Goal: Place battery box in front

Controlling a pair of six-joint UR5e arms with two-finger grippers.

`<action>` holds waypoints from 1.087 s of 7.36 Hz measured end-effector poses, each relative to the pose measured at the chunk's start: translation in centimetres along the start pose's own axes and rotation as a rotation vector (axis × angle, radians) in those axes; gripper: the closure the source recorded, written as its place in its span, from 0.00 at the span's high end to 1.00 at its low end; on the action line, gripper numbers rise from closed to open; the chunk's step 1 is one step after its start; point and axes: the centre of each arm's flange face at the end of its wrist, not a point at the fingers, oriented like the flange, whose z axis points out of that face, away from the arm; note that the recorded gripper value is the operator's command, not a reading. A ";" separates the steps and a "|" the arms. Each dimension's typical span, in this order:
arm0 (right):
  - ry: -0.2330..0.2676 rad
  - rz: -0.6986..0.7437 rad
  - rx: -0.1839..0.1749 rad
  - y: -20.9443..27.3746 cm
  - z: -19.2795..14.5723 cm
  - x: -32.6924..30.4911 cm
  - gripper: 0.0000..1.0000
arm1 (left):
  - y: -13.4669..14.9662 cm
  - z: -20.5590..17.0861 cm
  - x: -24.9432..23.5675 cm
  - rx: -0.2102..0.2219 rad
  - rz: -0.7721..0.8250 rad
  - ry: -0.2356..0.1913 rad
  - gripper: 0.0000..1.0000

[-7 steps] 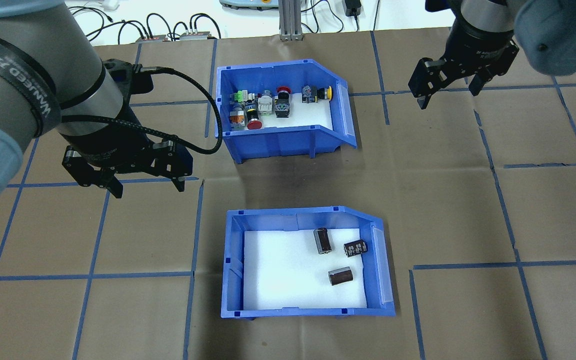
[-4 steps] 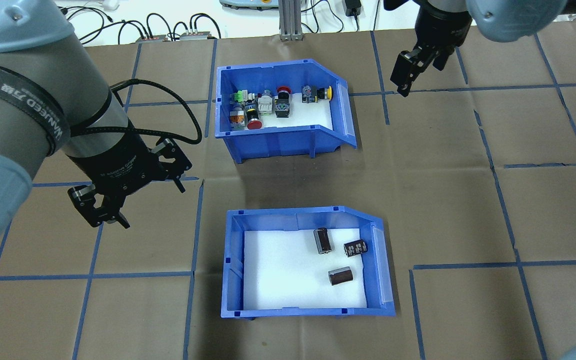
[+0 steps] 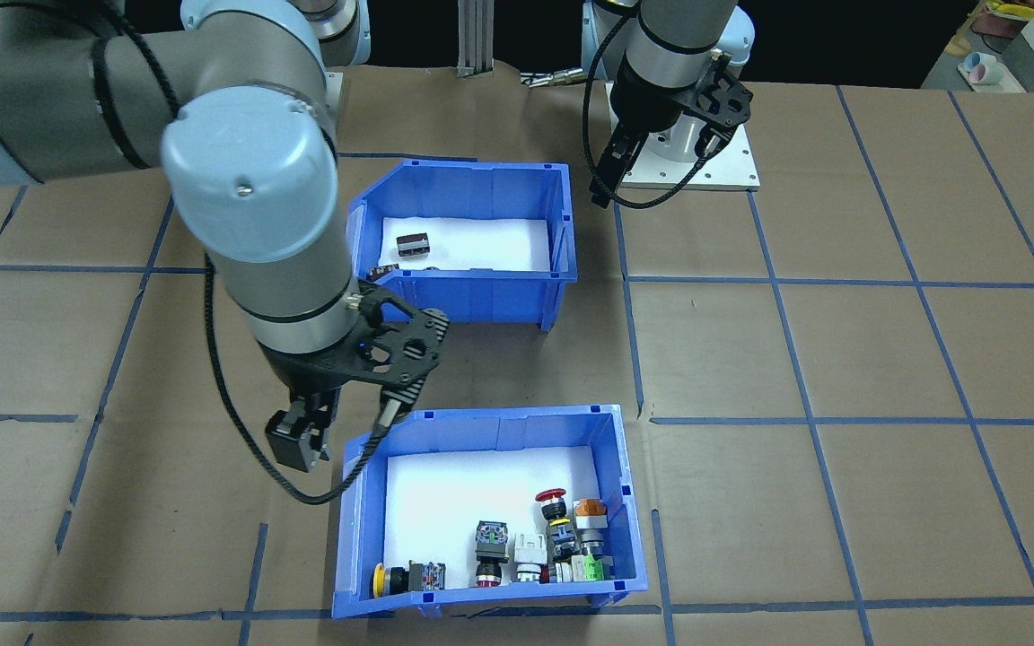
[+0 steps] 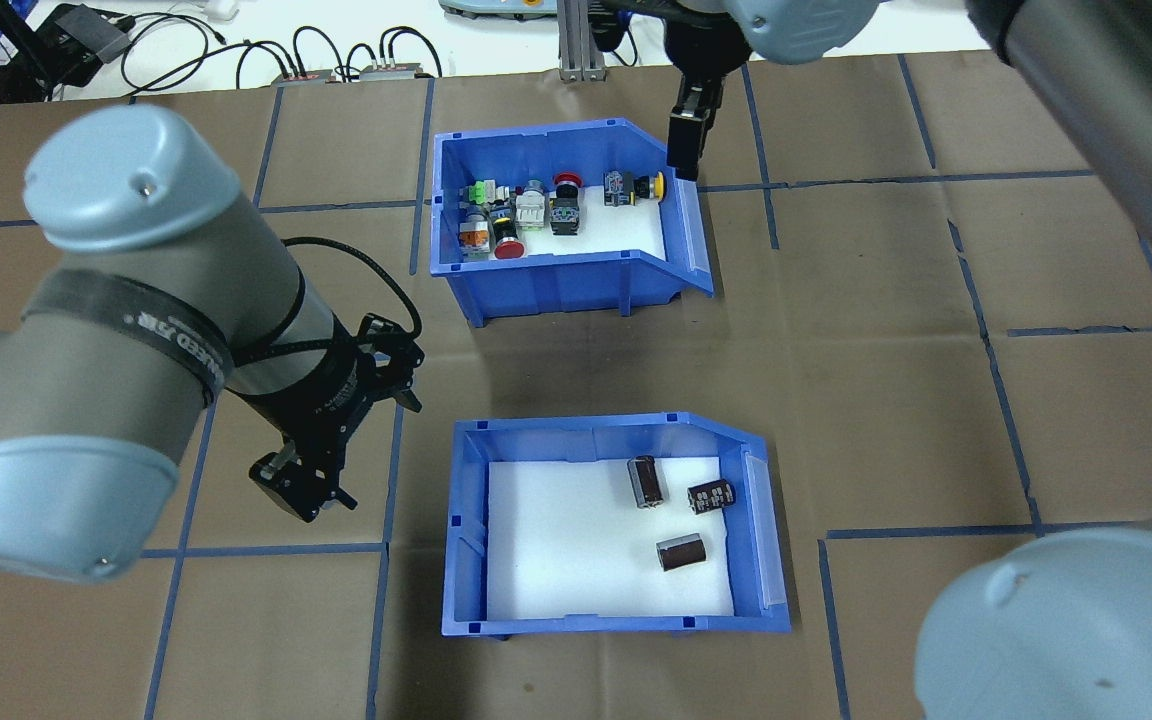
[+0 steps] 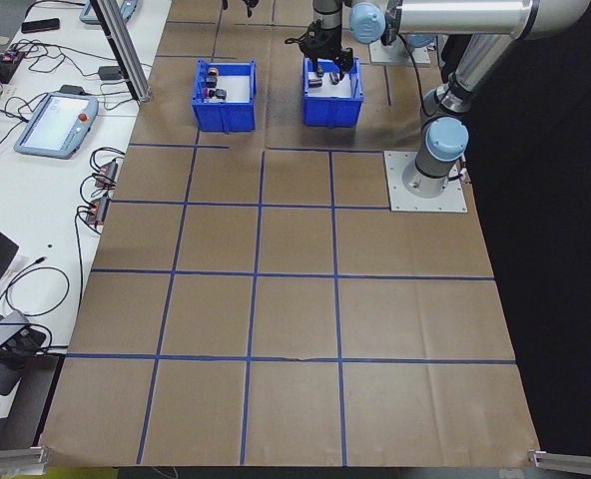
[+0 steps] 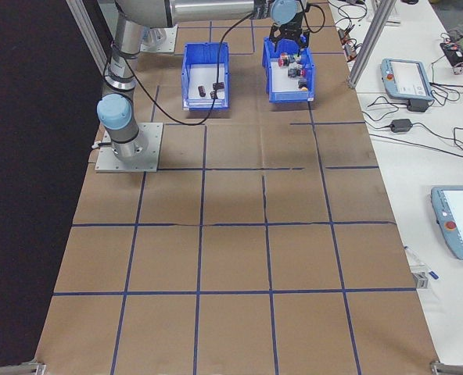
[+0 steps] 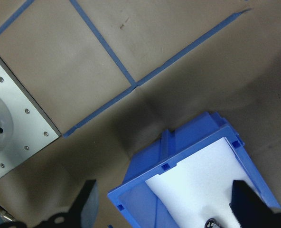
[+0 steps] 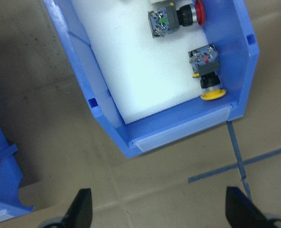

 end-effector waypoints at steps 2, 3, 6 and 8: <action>-0.012 -0.214 -0.003 -6.2 1.2 -4.6 1.00 | 1.1 4.0 -1.1 0.009 -0.061 0.056 0.98; -0.024 -0.286 -0.012 -8.5 2.5 -6.3 1.00 | 1.8 4.8 -1.5 0.009 -0.063 0.061 0.98; -0.041 -0.335 -0.015 -12.3 8.6 -6.9 1.00 | 4.1 5.4 -1.7 0.004 -0.067 0.055 0.98; -0.039 -0.334 -0.012 -14.2 12.9 -6.9 1.00 | 8.3 6.1 -2.7 -0.001 -0.158 0.040 0.98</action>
